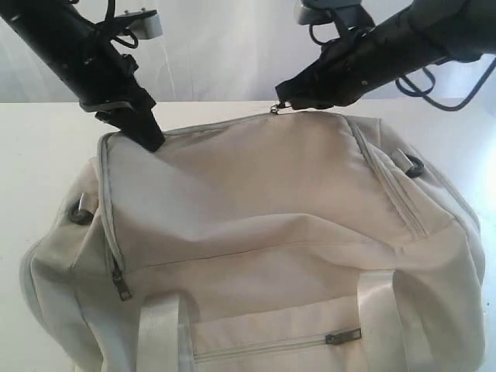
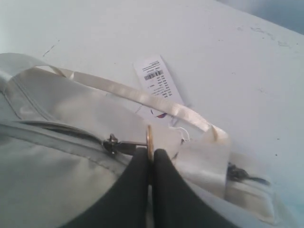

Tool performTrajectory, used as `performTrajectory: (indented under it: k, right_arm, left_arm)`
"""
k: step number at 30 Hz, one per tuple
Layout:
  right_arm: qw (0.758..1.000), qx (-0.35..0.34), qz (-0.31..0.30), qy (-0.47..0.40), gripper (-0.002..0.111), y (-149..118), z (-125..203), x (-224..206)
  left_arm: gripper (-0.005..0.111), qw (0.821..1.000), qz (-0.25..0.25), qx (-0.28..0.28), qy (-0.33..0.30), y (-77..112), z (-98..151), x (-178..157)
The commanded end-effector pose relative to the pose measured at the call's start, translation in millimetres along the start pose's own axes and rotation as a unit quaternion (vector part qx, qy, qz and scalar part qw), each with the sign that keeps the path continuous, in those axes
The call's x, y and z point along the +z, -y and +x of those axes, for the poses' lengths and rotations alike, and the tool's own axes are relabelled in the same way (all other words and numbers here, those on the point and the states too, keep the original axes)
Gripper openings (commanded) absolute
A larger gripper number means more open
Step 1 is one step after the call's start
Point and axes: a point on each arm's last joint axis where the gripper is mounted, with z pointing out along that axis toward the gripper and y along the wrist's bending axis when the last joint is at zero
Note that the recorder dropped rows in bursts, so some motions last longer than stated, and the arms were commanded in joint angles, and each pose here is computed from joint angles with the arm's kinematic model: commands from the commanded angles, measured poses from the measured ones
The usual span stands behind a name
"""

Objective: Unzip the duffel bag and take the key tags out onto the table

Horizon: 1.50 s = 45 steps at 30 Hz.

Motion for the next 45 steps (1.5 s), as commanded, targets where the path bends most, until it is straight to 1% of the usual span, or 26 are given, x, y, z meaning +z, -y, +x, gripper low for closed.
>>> performTrajectory:
  k: [1,4,8,10,14,18,21,22,24,29,30,31,32,34,36,37,38,39,41,42,44,45]
  right_arm:
    - [1.0,-0.002,0.023,-0.003,0.0,16.0,-0.9,-26.8]
    - [0.999,0.006,0.039,-0.016,0.0,24.5,1.3,-40.8]
    - [0.996,0.008,0.075,-0.051,0.0,34.7,7.2,-60.9]
    - [0.994,0.011,0.087,-0.066,0.0,36.5,9.5,-70.7]
    - [0.99,0.011,0.106,-0.092,0.0,35.8,14.7,-86.8]
    - [0.988,0.009,0.117,-0.097,0.0,31.7,26.6,-94.0]
    - [0.987,0.01,0.124,-0.101,0.0,29.3,37.8,-96.3]
    - [0.987,0.01,0.125,-0.101,0.0,28.2,40.7,-97.6]
    - [0.987,0.012,0.125,-0.104,0.0,25.7,48.1,-99.2]
    - [0.987,0.026,0.124,-0.1,0.0,19.9,66.0,-100.5]
    - [0.987,0.03,0.123,-0.097,0.0,19.3,66.7,-100.1]
    - [0.988,0.036,0.119,-0.092,0.0,18.4,68.2,-98.0]
    - [0.988,0.042,0.115,-0.089,0.0,17.7,68.1,-97.5]
    - [0.99,0.052,0.105,-0.082,0.0,15.7,68.0,-96.2]
    - [0.99,0.054,0.101,-0.08,0.0,15.0,67.6,-96.0]
    - [0.99,0.054,0.101,-0.08,0.0,15.0,67.6,-96.0]
    - [0.99,0.054,0.1,-0.082,0.0,14.8,68.0,-96.0]
    - [0.99,0.054,0.1,-0.082,0.0,14.8,68.0,-96.0]
    - [0.99,0.054,0.099,-0.083,0.0,14.7,68.1,-96.0]
    - [0.99,0.054,0.099,-0.083,0.0,14.7,68.1,-96.0]
    - [0.99,0.054,0.099,-0.084,0.0,14.6,68.3,-96.0]
    - [0.99,0.054,0.099,-0.084,0.0,14.6,68.3,-96.0]
  left_arm:
    - [0.0,1.0,0.001,0.005,-0.02,1.9,6.1,-8.4]
    - [0.0,1.0,0.001,0.006,-0.022,1.9,6.4,-8.4]
    - [0.0,1.0,0.001,0.006,-0.024,1.9,6.8,-8.4]
    - [0.0,1.0,0.001,0.006,-0.025,1.8,6.9,-8.4]
    - [0.0,1.0,0.001,0.004,-0.024,1.8,6.9,-8.4]
    - [0.0,1.0,0.003,0.004,-0.03,2.2,7.8,-8.5]
    - [0.0,0.999,-0.018,0.008,-0.051,-1.7,11.7,-8.9]
    - [0.0,0.998,-0.023,0.001,-0.055,-3.0,12.6,-9.2]
    - [0.0,0.998,-0.024,-0.001,-0.056,-3.2,13.0,-9.3]
    - [0.0,0.999,-0.01,-0.004,-0.053,-0.5,12.4,-9.1]
    - [0.0,0.999,-0.003,-0.006,-0.048,0.8,11.5,-9.0]
    - [0.001,0.999,0.02,-0.011,-0.033,5.0,8.6,-8.9]
    - [0.004,0.999,0.029,-0.008,-0.027,7.3,7.2,-8.5]
    - [0.022,0.999,0.036,0.0,-0.022,8.9,6.2,-8.3]
    - [0.054,0.999,0.043,0.014,-0.012,10.8,3.5,-10.5]
    - [0.06,0.999,0.047,0.019,-0.001,12.5,0.7,-12.8]
    - [0.067,0.998,0.044,0.038,0.016,16.4,-5.5,-16.1]
    - [0.067,0.998,0.037,0.046,0.026,18.7,-9.9,-19.1]
    - [0.067,0.995,0.021,0.079,0.061,34.8,-26.8,-25.1]
    - [0.067,0.992,0.009,0.105,0.074,48.0,-36.1,-25.5]
    - [0.067,0.986,-0.011,0.144,0.08,63.7,-45.2,-20.8]
    - [0.067,0.982,-0.021,0.17,0.083,74.8,-49.8,-15.3]
